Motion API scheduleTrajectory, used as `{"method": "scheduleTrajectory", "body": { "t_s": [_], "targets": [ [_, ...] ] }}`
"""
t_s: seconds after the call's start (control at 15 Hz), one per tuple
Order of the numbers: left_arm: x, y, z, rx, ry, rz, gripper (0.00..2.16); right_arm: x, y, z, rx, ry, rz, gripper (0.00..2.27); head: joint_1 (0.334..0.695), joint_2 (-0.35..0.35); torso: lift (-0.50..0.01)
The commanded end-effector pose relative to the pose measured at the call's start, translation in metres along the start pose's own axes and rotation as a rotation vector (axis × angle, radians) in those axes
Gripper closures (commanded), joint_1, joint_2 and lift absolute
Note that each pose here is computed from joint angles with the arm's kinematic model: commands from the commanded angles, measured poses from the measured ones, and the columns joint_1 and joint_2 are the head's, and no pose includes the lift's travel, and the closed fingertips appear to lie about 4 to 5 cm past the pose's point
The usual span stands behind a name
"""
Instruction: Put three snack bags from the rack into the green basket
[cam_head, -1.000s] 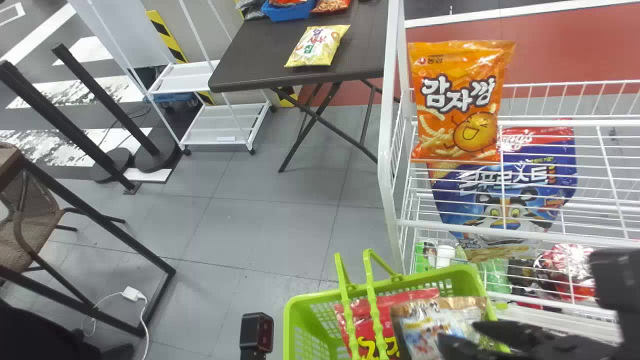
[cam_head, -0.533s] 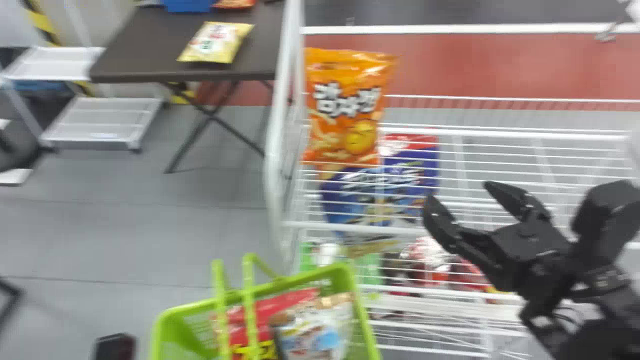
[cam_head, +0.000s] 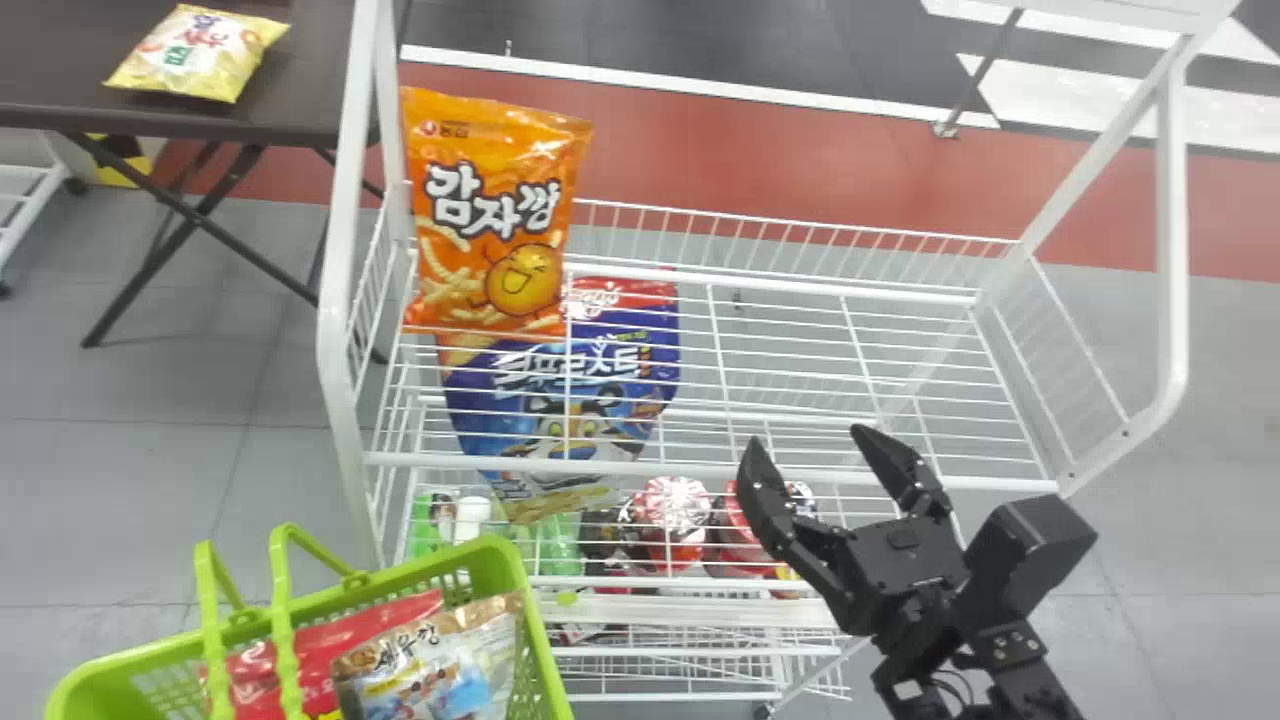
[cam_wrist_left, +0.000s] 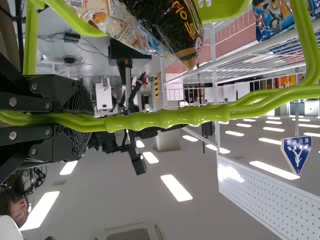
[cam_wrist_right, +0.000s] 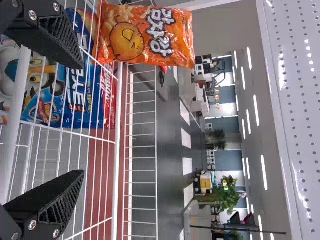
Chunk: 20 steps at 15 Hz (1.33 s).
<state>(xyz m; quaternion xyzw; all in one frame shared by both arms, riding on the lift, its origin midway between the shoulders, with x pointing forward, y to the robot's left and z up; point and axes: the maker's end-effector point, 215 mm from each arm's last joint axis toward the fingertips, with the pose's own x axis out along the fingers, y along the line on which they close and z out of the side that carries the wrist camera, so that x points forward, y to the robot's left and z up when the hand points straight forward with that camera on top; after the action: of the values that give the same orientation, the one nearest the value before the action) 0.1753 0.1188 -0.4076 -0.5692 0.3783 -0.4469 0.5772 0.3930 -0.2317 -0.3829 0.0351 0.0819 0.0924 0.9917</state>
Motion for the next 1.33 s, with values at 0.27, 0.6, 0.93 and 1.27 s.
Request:
{"method": "scheduleTrajectory", "body": {
  "t_s": [0.27,0.6,0.93,1.27],
  "targets": [
    [0.002,-0.007,0.008,-0.004,-0.007,-0.023,2.15,-0.001,0.0,-0.002,0.015,-0.001,-0.011,0.07,0.695,-0.242,0.0],
    [0.005,-0.014,0.01,-0.033,-0.009,-0.048,2.15,0.0,0.005,-0.007,0.023,0.013,-0.003,0.07,0.695,-0.229,0.0],
    [0.006,-0.014,0.011,-0.029,-0.01,-0.05,2.15,0.0,0.007,-0.009,0.026,0.019,0.001,0.07,0.695,-0.222,0.0],
    [0.004,-0.013,0.008,-0.04,-0.012,-0.046,2.15,0.001,0.01,-0.009,0.034,0.018,0.006,0.07,0.695,-0.216,0.0]
  ]
}}
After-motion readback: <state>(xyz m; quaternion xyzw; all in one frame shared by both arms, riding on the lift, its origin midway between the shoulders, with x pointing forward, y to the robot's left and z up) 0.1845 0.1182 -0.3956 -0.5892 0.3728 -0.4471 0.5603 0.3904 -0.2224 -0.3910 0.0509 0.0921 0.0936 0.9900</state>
